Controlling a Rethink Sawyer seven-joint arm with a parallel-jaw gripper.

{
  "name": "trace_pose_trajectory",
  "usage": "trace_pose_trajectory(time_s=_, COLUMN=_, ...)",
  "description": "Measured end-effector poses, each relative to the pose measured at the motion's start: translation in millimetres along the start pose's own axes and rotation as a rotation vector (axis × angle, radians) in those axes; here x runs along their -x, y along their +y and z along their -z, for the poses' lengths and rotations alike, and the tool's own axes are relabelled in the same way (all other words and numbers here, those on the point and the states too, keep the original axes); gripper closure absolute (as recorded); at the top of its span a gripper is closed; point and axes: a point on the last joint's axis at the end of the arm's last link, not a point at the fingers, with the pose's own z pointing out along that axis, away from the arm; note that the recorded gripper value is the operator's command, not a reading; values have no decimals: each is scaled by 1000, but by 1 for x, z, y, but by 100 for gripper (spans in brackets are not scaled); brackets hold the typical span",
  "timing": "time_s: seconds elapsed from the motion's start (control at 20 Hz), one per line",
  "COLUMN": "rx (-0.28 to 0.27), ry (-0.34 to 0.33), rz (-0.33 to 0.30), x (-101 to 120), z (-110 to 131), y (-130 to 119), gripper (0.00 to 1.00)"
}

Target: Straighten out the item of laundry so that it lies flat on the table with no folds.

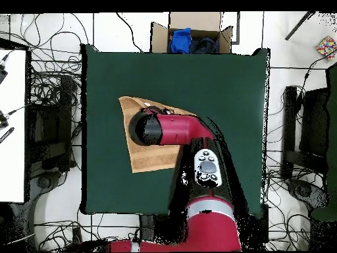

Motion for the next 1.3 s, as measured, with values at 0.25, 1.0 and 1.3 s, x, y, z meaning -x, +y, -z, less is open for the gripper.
trace_pose_trajectory(time_s=0.25, rx=16, ry=10, rz=-28, x=-5, z=-13, y=-35, gripper=0)
trace_pose_trajectory(time_s=1.0, rx=69, ry=85, rz=79, x=-22, z=-24, y=-29, gripper=0)
trace_pose_trajectory(time_s=1.3, rx=84, ry=63, rz=109, x=-17, z=-20, y=-40, gripper=0)
